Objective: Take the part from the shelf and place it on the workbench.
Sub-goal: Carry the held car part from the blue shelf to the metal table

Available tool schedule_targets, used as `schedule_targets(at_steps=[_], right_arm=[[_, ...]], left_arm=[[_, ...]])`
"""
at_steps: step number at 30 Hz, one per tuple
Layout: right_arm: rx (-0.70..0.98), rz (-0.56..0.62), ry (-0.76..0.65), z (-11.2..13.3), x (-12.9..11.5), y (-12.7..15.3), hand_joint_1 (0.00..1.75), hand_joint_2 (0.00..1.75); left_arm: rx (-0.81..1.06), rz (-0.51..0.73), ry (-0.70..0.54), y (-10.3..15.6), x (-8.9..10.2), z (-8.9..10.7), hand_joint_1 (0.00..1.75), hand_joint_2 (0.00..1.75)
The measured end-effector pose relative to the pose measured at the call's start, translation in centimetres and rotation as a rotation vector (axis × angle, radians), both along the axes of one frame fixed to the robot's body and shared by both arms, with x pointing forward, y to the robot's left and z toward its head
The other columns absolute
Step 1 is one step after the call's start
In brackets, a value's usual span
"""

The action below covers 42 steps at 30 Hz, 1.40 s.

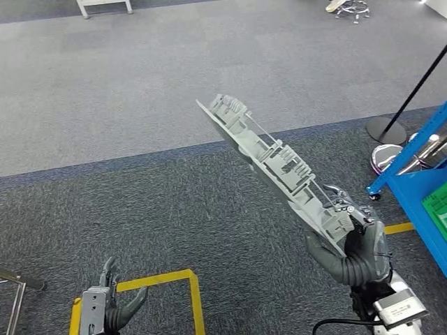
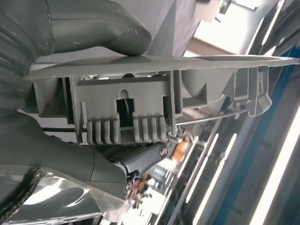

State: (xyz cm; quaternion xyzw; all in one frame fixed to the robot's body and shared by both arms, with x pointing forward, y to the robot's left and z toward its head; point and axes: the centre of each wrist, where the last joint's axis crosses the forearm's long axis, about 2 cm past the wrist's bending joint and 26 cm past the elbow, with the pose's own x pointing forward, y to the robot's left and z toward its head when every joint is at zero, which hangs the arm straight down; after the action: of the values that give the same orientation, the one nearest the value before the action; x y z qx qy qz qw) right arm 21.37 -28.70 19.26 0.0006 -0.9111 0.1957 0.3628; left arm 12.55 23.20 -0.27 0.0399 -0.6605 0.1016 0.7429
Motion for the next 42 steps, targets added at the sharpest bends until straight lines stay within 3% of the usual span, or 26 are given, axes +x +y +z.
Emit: schedule_targets(at_steps=[12, 25, 42], right_arm=[[-0.131, -0.016, 0.034, -0.6, 0.4, 0.5, 1.75, 1.75], [-0.09, -0.025, 0.023, -0.4, 0.0, 0.7, 1.75, 1.75], [-0.112, -0.037, -0.001, -0.1, -0.2, 0.4, 1.75, 1.75]], left_arm=[[0.113, -0.103, -0.031, -0.3, -0.2, 1.4, 0.0, 1.75], [0.063, 0.074, 0.009, 1.2, -0.7, 1.9, 0.0, 1.75], [0.12, 0.153, 0.004, 1.6, -0.9, 2.2, 0.0, 1.75]])
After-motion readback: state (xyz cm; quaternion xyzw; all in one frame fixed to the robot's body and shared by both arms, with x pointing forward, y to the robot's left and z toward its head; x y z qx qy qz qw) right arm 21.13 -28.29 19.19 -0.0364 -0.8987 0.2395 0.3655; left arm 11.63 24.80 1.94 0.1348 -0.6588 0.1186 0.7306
